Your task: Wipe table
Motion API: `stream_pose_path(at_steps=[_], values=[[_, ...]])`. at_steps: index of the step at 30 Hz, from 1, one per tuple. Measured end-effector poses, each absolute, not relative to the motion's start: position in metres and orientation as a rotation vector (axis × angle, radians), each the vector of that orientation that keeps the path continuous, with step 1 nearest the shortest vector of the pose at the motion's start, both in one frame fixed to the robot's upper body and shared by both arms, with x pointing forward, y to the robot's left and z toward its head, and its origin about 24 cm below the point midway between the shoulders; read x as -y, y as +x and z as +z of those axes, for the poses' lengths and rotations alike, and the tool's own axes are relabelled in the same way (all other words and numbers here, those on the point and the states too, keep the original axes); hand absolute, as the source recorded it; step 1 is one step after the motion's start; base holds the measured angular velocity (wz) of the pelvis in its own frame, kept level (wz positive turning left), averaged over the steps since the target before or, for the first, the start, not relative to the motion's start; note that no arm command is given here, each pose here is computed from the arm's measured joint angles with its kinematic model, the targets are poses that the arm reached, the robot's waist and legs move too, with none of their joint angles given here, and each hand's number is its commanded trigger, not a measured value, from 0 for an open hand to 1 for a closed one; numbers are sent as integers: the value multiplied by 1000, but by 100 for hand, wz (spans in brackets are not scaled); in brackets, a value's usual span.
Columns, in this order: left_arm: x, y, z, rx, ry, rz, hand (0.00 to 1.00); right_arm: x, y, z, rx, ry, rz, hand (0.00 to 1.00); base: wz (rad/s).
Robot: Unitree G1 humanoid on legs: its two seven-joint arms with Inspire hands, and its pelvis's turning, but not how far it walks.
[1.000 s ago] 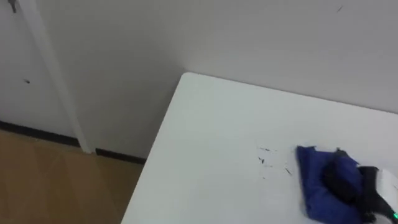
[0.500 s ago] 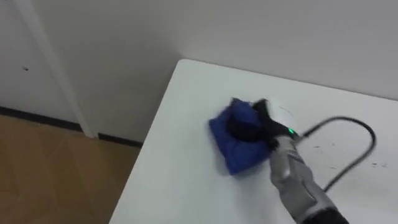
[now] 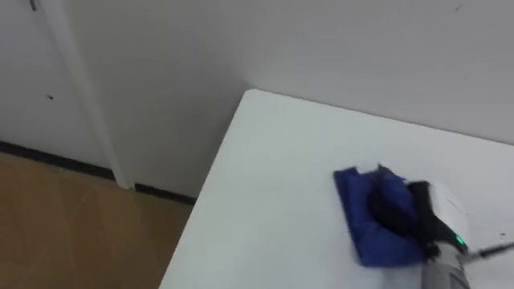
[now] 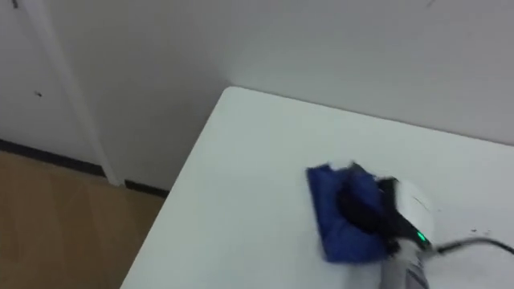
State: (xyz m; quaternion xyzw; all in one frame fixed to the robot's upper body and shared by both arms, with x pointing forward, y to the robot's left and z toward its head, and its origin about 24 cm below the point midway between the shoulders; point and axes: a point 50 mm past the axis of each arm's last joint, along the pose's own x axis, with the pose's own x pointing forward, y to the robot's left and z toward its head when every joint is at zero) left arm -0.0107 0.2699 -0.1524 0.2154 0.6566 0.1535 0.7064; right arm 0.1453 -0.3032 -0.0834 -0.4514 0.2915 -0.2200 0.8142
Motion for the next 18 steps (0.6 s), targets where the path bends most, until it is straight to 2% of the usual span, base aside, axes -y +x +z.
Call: stream_pose_path(at_steps=[3,7,9,11,13,14,16,18], values=[[-269,-12,-153,-1461,481,342,0,321,126,-85,-690,-963,-560,100,-7],[-264,-1,-154,-1436,495,307,0,315,138,-84,-696,-916,-593,100,-9],[-259,4,-156,-1429,486,296,0,307,153,-82,-704,-899,-565,100,-52],[-255,9,-158,-1424,480,284,0,287,180,-76,-674,-892,-470,100,-63],[-251,20,-159,-1402,497,245,0,234,227,-57,-523,-950,-220,100,-43],[-250,24,-159,-1395,496,241,0,218,241,-51,-470,-958,-153,100,-18],[-246,36,-159,-1369,505,213,0,164,284,-20,-278,-995,39,100,12],[-245,37,-159,-1362,515,198,0,151,298,-3,-184,-994,81,100,40]])
